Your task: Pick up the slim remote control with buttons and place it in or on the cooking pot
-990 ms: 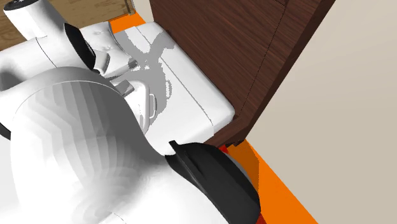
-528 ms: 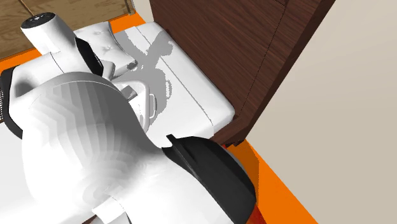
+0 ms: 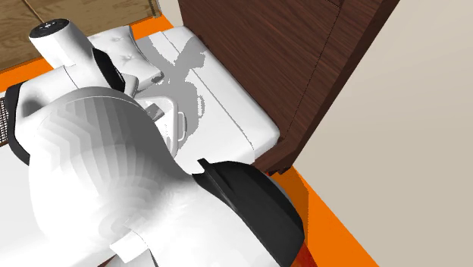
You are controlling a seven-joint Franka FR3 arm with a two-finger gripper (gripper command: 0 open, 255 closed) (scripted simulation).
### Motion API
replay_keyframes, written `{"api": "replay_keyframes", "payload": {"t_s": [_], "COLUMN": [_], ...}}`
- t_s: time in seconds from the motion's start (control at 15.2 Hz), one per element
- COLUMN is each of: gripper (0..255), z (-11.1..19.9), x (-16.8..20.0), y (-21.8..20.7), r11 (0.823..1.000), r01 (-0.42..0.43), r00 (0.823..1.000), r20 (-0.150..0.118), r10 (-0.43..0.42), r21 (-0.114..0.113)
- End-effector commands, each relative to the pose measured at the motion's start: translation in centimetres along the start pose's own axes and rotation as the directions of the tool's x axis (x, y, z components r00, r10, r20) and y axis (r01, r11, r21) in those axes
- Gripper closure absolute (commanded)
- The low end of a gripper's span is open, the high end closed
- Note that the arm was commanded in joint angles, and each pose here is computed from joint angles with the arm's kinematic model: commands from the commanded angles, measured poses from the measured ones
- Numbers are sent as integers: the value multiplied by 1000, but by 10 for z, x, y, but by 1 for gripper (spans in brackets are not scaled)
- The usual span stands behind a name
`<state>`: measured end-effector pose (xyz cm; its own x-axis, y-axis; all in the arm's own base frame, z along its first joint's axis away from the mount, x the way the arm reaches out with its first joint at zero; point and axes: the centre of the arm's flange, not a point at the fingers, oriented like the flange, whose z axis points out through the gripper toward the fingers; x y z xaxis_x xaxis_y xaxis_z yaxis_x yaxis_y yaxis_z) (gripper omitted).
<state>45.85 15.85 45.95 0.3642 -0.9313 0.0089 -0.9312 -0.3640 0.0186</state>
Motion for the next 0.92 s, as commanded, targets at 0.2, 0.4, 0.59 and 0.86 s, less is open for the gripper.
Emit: {"api": "replay_keyframes", "payload": {"t_s": [0.2, 0.4, 0.59, 0.86], "gripper": [0, 0, 0, 0], "z": [0, -13, -50, -50], "x": [0, 0, 0, 0], "y": [0, 0, 0, 0], "r11": [1000, 1000, 1000, 1000], "r01": [0, 0, 0, 0], "r00": [1000, 1000, 1000, 1000], "r20": [0, 0, 0, 0], "r10": [0, 0, 0, 0], "r21": [0, 0, 0, 0]}}
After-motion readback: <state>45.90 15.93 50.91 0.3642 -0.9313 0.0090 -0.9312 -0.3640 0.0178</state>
